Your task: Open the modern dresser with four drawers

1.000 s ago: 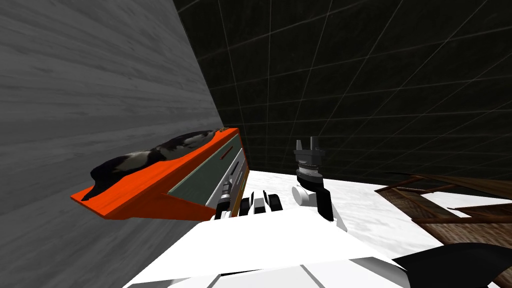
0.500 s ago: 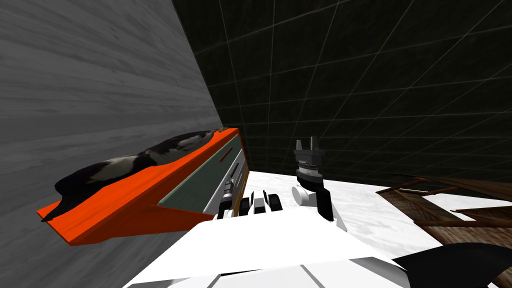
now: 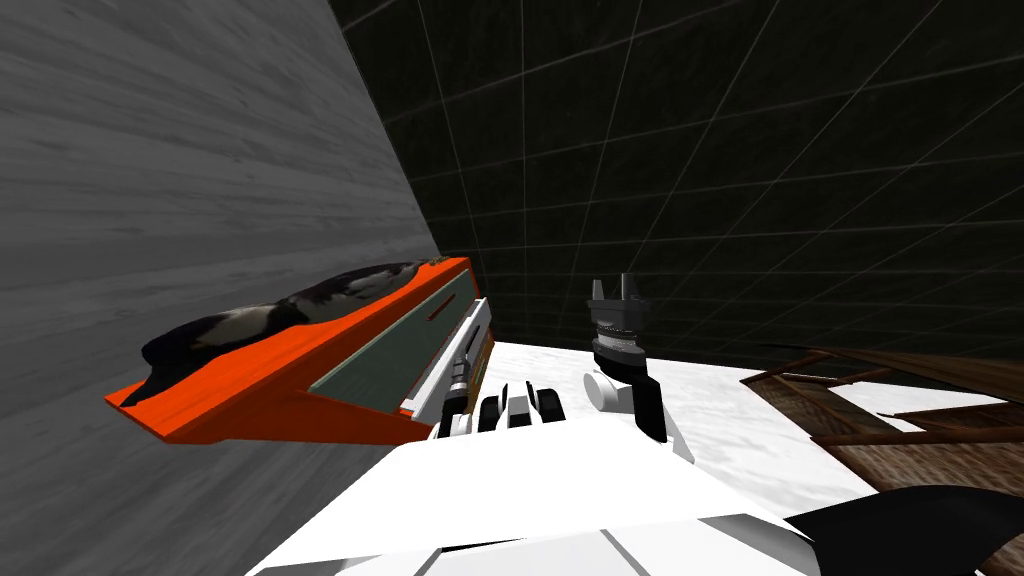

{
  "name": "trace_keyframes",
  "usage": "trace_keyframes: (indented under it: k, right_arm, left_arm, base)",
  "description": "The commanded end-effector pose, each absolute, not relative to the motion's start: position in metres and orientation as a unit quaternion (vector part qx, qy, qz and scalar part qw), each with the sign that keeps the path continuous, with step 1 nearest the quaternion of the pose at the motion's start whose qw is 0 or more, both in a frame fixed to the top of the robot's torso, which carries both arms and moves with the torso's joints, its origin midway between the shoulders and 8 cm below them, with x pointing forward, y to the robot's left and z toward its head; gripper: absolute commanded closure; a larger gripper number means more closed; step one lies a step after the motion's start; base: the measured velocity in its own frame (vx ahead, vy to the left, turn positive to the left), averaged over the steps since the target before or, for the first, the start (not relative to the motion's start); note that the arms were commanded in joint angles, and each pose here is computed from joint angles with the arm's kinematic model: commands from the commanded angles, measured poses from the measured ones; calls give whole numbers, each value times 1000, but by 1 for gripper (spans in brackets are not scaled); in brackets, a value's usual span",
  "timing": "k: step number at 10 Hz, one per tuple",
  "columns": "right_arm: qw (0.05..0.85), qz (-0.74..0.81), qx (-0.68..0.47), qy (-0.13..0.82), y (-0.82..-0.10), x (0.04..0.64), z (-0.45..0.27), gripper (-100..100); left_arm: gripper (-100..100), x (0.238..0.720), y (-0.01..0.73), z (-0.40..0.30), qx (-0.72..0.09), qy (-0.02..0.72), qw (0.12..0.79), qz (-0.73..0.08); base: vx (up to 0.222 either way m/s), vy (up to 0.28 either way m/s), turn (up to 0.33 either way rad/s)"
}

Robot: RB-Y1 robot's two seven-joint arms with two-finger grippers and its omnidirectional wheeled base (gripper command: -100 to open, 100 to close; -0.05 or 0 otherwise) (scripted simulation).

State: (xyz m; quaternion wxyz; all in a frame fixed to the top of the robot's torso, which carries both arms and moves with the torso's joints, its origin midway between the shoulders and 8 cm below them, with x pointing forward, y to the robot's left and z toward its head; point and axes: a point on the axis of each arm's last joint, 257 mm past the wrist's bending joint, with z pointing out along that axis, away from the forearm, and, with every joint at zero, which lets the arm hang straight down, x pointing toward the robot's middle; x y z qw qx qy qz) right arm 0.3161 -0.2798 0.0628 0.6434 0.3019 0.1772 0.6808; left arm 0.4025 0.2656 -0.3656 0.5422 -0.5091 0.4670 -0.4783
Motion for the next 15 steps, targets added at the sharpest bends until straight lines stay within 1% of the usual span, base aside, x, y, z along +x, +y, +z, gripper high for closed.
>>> trace_keyframes:
  k: [1,4,5,15]
  right_arm:
    - [643,681,302,177,-280,316,63,0]
    - [643,681,302,177,-280,316,63,0]
    - [643,681,302,177,-280,316,63,0]
    - [644,681,302,177,-280,316,63,0]
  left_arm:
    - [100,402,261,-369,-511,470,539,-476]
    - [100,402,255,-373,-514,474,536,-473]
    - [-100,418,249,-369,-509,470,530,-489]
    - [-100,493,218,-365,-494,488,493,-525]
  base:
    - [-14,-122,20]
    - [-44,-176,16]
    - [-82,-128,162]
    - [-53,-16,81]
